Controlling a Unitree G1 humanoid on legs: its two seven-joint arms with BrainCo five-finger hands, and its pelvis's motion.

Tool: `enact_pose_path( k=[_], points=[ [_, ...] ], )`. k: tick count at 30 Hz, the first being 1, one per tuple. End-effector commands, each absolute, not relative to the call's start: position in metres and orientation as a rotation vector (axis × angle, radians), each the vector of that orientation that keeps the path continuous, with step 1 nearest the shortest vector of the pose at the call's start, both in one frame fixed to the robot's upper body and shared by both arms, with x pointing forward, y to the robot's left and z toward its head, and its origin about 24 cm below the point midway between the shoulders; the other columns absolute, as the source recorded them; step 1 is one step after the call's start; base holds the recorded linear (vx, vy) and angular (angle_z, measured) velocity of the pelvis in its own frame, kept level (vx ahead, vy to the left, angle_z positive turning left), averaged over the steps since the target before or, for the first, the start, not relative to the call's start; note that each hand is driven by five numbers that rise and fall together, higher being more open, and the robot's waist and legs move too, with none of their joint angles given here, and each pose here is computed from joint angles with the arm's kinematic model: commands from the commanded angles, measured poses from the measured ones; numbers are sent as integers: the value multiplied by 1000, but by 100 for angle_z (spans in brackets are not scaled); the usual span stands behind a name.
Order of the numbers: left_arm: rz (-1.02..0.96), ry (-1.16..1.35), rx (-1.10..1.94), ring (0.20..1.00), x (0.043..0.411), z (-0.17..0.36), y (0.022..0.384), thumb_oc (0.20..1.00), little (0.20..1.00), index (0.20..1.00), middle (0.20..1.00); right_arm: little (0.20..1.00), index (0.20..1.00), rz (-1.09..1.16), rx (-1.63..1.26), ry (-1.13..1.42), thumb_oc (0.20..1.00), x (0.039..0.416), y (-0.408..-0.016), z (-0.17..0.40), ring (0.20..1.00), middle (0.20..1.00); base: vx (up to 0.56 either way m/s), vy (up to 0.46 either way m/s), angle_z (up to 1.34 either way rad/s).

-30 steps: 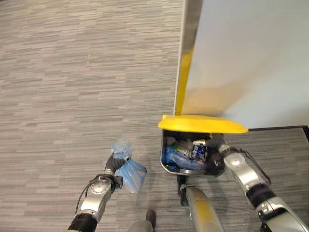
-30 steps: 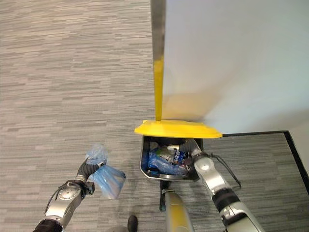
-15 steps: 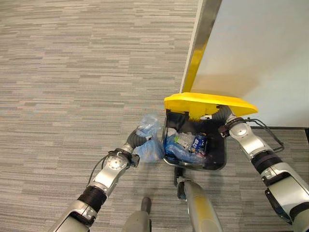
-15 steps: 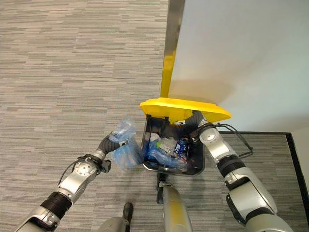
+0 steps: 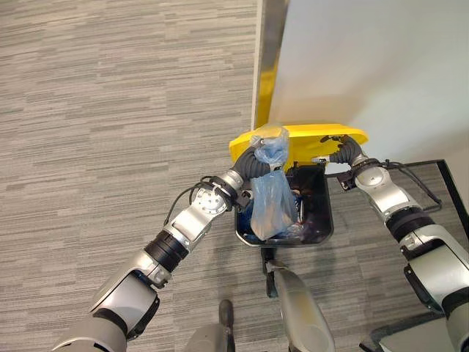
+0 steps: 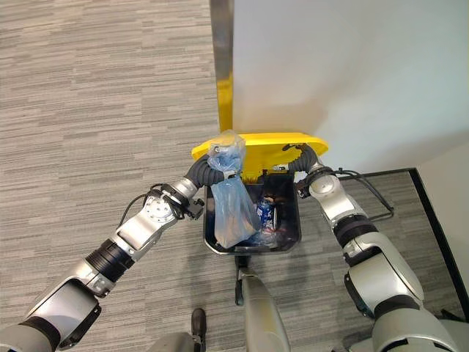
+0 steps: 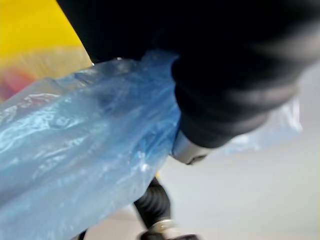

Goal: Gather garbage on tea table into small bin, then transfer packed bag to large trash can.

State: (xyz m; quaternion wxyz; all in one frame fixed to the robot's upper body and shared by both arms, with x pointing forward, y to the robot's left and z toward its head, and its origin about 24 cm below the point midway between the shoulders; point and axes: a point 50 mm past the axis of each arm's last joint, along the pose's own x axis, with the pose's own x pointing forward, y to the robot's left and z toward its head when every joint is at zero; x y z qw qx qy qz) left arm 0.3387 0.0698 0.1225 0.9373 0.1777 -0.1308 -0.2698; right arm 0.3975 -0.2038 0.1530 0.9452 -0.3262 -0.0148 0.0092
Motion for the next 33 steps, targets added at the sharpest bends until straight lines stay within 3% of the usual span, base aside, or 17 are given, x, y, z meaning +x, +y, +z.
enact_pose_path(
  k=[1,4,9,11,19,28,32,33],
  points=[
    [-552,-331,441,200,339,128,65,200,200,200,200,1000,1000,-38,-642,-247,1000,409,-191,220,1000,1000,-28,16,-8],
    [-480,-156,654,200,361,94,72,200,200,200,200,1000,1000,9,-616,-389,1000,408,-157,255,1000,1000,-31,38,-9],
    [-389,-52,730,200,369,75,87,200,200,200,200,1000,1000,96,-591,-512,1000,397,-130,268,1000,1000,4,11,-5],
    [-365,-21,757,1000,371,71,93,1000,1000,1000,1000,1000,1000,129,-585,-542,1000,392,-122,269,1000,1000,0,0,0],
    [-305,11,844,1000,369,61,119,1000,1000,1000,1000,1000,1000,212,-568,-535,1000,384,-111,246,1000,1000,6,0,-1],
    [-228,13,614,1000,345,52,149,1000,1000,1000,1000,1000,1000,209,-508,-361,1000,365,-142,175,1000,1000,-40,-13,10],
    [-155,72,473,1000,315,33,184,1000,1000,1000,1000,1000,1000,189,-449,-258,1000,347,-159,135,1000,1000,-80,-23,6],
    [-77,123,414,1000,299,22,209,1000,1000,1000,1000,1000,1000,168,-426,-218,1000,340,-168,121,1000,1000,-127,-9,9]
  ],
)
